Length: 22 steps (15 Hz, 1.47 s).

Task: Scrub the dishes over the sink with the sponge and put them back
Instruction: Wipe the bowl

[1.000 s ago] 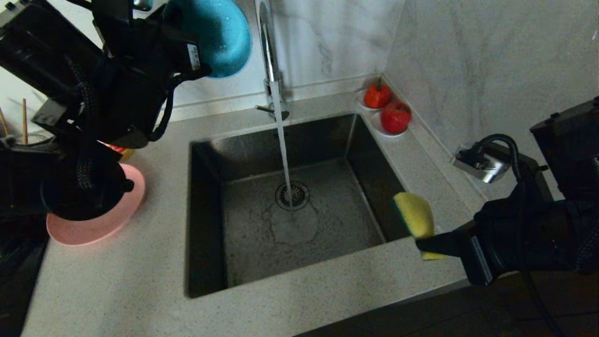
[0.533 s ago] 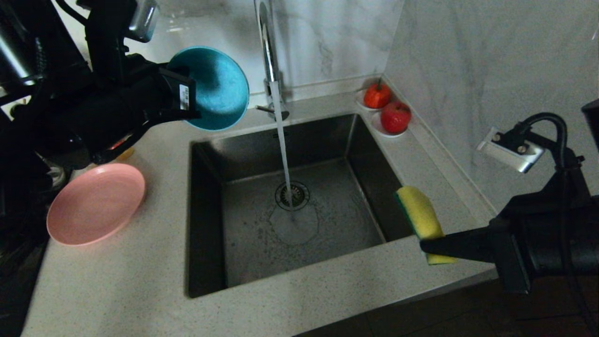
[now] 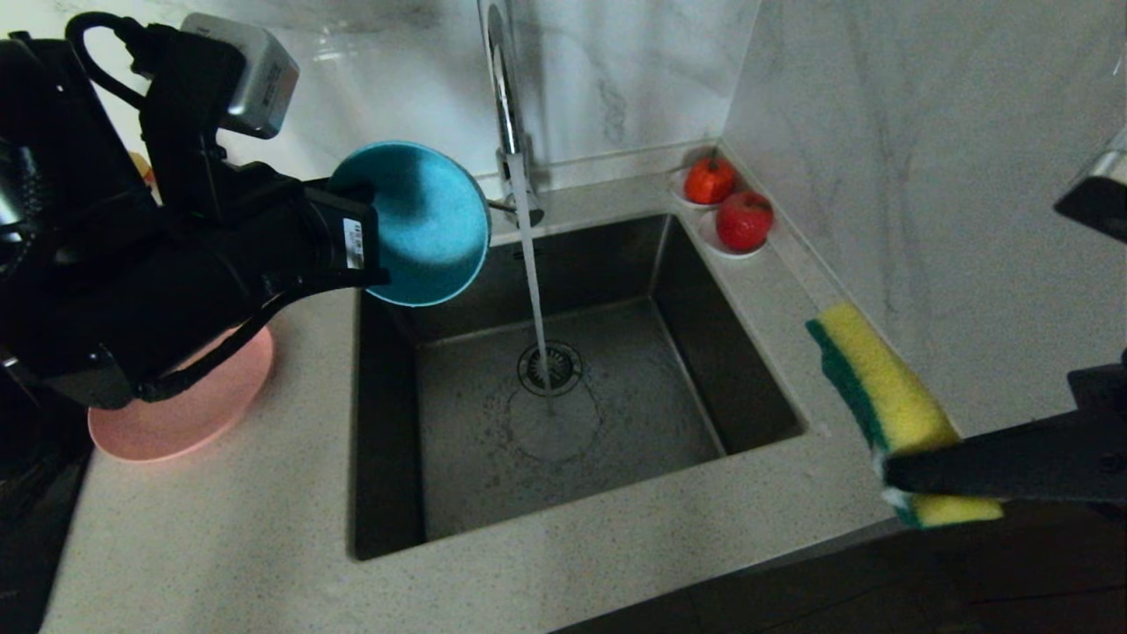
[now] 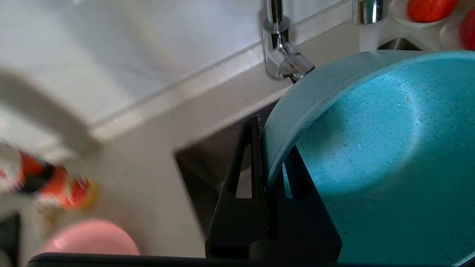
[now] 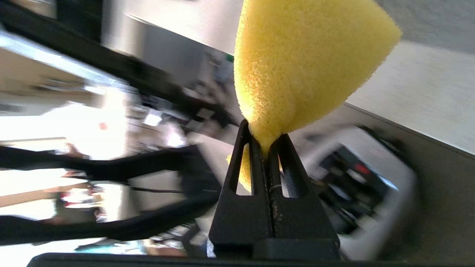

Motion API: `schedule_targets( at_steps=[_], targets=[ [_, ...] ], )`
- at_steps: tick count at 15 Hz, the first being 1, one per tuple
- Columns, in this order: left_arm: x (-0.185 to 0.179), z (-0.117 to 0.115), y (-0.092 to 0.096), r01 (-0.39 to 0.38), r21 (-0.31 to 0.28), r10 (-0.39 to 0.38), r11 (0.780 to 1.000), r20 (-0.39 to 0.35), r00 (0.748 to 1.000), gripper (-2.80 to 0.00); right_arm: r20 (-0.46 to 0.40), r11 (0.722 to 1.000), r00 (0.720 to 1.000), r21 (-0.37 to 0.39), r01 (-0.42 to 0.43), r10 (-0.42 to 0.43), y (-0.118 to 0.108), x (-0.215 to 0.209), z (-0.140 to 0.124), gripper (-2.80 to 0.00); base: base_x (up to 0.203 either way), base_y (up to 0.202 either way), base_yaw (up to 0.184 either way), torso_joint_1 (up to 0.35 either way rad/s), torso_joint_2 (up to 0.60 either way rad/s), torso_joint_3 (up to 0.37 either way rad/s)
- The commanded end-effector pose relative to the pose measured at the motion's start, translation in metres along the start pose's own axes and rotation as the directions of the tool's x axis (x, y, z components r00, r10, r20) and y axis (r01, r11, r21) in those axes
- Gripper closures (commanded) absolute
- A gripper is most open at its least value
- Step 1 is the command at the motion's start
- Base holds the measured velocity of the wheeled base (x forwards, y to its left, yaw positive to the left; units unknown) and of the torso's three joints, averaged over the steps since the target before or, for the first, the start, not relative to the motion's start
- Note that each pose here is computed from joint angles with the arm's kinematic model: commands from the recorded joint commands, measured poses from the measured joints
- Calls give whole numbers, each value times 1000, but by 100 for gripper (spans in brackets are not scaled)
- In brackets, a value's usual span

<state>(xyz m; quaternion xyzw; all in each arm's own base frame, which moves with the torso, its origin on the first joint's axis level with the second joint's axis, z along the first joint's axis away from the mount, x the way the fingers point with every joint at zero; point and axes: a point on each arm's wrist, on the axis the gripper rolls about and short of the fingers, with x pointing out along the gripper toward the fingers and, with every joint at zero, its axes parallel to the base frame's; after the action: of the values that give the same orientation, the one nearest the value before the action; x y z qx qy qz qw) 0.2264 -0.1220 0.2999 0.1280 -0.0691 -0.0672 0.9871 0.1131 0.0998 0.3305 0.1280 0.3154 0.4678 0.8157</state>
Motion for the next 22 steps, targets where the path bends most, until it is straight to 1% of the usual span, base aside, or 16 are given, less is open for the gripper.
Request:
schedule_targets(
  at_steps=[1, 5, 8, 9, 10, 13, 15, 18, 21, 22],
  targets=[
    [-5, 2, -16, 24, -41, -24, 999, -3, 1000, 0, 20, 997, 997, 21, -77, 77, 10, -9, 8, 0, 0, 0, 0, 0, 0, 0],
    [-2, 11, -33, 49, -68, -48, 996, 22, 999, 0, 5, 980, 983, 81, -182, 182, 24, -19, 26, 0, 0, 0, 0, 0, 0, 0],
    [-2, 18, -49, 78, -85, -75, 993, 38, 996, 0, -50, 963, 968, 127, -237, 245, 29, -15, 39, 0, 0, 0, 0, 0, 0, 0],
    [-2, 20, -52, 84, -88, -81, 993, 42, 996, 0, -65, 961, 966, 139, -239, 250, 29, -12, 42, 0, 0, 0, 0, 0, 0, 0],
    [-1, 23, -58, 96, -92, -92, 991, 51, 995, 0, -80, 960, 965, 151, -236, 250, 28, -8, 46, 0, 0, 0, 0, 0, 0, 0],
    [14, 21, -77, 73, -112, -64, 991, 77, 995, 0, -134, 950, 954, 198, -241, 270, 23, 10, 50, 0, 0, 0, 0, 0, 0, 0],
    [18, 25, -88, 63, -133, -50, 989, 103, 993, 0, -158, 943, 943, 207, -260, 294, 26, 18, 51, 0, 0, 0, 0, 0, 0, 0],
    [17, 25, -93, 71, -133, -58, 989, 102, 993, 0, -180, 940, 936, 215, -264, 304, 27, 31, 56, 0, 0, 0, 0, 0, 0, 0],
    [15, 27, -97, 50, -112, -40, 992, 96, 995, 0, -196, 939, 931, 221, -265, 309, 26, 42, 59, 0, 0, 0, 0, 0, 0, 0],
    [15, 28, -99, 49, -114, -37, 992, 101, 994, 0, -206, 937, 928, 227, -264, 312, 26, 49, 61, 0, 0, 0, 0, 0, 0, 0]
  ],
)
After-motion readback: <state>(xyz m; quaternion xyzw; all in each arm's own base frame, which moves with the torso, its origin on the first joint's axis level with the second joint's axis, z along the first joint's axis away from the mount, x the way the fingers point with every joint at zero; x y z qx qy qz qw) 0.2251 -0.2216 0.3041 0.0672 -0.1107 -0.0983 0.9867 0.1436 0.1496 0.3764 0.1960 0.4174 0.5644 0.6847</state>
